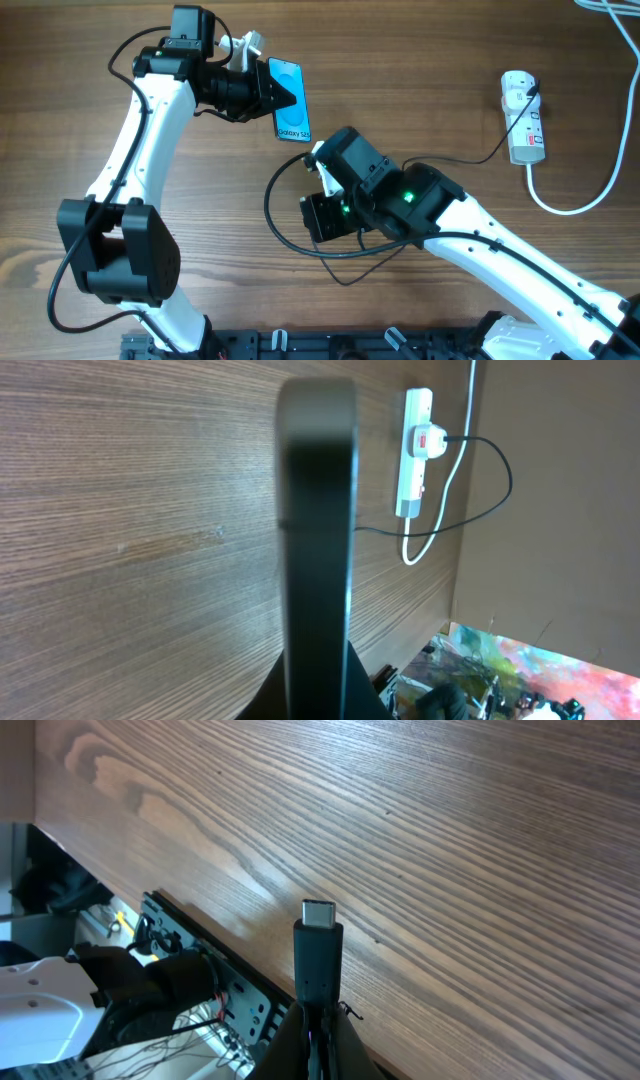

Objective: Plug charger to phone and switch on socket
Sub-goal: 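Lift the plug and bring it under the phone's bottom port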

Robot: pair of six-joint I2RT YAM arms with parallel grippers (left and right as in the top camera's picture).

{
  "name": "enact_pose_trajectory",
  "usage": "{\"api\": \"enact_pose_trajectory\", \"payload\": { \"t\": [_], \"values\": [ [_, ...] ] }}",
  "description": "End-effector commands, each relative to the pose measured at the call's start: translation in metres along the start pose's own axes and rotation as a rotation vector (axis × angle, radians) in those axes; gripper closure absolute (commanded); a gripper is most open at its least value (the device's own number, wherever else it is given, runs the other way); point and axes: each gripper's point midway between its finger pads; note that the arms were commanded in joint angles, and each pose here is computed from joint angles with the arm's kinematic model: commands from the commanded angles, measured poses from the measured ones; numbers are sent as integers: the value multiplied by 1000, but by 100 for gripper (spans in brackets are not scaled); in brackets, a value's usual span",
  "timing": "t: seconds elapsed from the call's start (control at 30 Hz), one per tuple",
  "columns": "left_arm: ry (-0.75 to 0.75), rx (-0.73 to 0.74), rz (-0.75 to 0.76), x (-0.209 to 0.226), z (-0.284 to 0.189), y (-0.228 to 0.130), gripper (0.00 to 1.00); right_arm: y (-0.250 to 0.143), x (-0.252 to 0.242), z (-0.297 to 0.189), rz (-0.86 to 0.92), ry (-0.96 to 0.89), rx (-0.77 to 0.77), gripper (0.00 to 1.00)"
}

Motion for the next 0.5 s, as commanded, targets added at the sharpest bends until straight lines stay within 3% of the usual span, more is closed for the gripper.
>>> {"api": "enact_pose_trajectory", "payload": {
  "t": [0.0, 0.07, 0.2, 0.3, 0.47],
  "values": [
    [-71, 8, 99, -21, -9, -7, 96, 3, 8, -6, -42, 25, -28, 95],
    [-216, 66, 199, -44, -13, -21, 96, 10, 2, -6, -30, -10, -62, 96],
    [-228, 95, 167, -44, -13, -28, 96, 28, -10, -9, 66, -66, -143, 96],
    [-378, 145, 243, -66, -22, -43, 96, 43, -9, -14, 75, -23, -189, 96],
    [-359, 165, 246, -67, -15, -49, 96, 52, -17, -21, 106, 13, -200, 96]
  ]
}}
Point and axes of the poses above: each gripper's point midway between its finger pads, its own z axis out along the fingers, its own x axis along the line the jaws close on, y = z × x, and after that the axes turned 6 degrees about -z, right-handed
